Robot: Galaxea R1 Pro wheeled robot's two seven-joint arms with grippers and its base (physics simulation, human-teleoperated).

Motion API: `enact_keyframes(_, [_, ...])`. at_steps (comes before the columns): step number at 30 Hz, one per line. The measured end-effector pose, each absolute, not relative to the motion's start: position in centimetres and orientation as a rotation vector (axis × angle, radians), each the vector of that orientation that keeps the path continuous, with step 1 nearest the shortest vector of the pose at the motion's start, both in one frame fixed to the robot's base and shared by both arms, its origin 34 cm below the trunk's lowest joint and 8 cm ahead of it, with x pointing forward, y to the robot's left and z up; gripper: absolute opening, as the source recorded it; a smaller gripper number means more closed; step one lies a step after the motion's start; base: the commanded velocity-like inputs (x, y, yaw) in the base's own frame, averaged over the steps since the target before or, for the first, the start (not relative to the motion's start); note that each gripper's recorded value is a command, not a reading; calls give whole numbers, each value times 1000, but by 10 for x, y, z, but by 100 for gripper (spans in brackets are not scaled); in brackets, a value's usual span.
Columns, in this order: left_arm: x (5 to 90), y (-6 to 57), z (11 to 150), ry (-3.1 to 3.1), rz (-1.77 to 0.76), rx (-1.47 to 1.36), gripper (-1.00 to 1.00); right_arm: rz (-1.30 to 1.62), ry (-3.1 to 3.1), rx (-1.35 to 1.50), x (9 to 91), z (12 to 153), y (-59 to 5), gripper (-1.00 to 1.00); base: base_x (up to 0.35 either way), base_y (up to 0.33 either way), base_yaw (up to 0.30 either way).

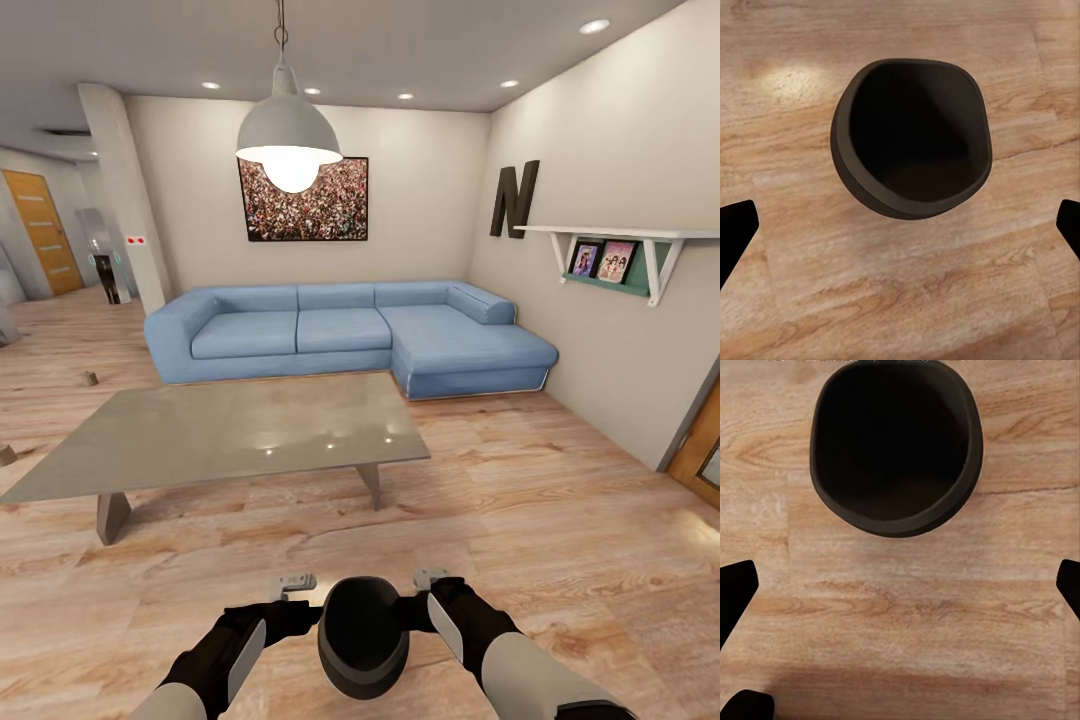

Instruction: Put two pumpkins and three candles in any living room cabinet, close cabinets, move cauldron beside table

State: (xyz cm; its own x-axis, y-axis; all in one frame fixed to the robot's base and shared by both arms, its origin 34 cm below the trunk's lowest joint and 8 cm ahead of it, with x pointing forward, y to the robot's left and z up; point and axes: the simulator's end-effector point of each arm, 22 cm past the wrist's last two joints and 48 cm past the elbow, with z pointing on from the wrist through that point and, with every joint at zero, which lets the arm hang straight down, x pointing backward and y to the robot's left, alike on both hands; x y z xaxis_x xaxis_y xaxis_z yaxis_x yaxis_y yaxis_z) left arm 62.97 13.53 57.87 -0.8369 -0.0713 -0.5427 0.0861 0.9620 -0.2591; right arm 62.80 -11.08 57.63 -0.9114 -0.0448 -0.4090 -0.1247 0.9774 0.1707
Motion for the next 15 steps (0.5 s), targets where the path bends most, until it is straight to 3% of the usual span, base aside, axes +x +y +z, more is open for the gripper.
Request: enact_keyframes(15, [629,136,572,2535,-367,10,100,270,2708,-121,628,569,-111,100,0,0,0])
